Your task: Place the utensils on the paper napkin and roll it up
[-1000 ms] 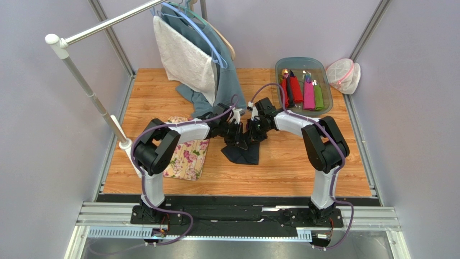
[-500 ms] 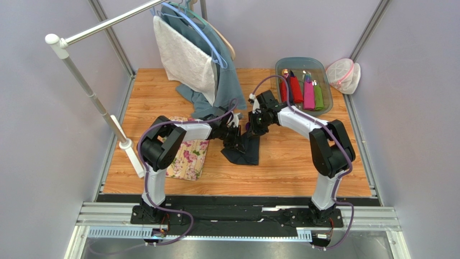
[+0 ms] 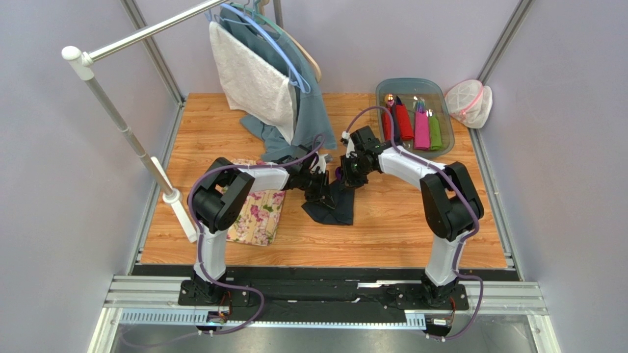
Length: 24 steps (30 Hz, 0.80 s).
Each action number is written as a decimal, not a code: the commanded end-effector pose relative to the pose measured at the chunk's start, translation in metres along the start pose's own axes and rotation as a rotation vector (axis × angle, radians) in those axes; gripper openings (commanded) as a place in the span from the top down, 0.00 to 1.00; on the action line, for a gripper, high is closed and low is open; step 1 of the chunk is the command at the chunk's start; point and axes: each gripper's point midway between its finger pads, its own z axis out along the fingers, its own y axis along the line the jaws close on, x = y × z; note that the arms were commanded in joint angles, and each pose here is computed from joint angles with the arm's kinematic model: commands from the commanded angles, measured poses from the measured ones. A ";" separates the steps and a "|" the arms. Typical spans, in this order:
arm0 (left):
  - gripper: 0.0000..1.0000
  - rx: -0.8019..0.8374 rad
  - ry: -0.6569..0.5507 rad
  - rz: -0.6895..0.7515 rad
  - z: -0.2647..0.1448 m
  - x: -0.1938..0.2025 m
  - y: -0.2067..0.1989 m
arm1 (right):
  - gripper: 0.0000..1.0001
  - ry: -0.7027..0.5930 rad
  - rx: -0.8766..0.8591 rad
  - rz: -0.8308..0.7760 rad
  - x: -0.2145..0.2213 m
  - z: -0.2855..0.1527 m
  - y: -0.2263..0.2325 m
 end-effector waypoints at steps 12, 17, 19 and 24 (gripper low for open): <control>1.00 -0.031 -0.028 -0.025 -0.005 -0.005 0.012 | 0.96 0.078 0.191 0.009 0.031 0.056 -0.054; 0.99 -0.033 -0.039 -0.005 -0.012 -0.010 0.006 | 0.98 0.113 0.243 0.002 0.040 0.057 -0.065; 1.00 -0.043 -0.033 -0.014 -0.011 -0.008 0.010 | 0.98 0.110 0.188 -0.002 0.038 0.051 -0.053; 1.00 -0.052 -0.022 -0.027 -0.009 -0.001 0.016 | 0.96 0.050 0.041 -0.004 0.020 0.025 -0.013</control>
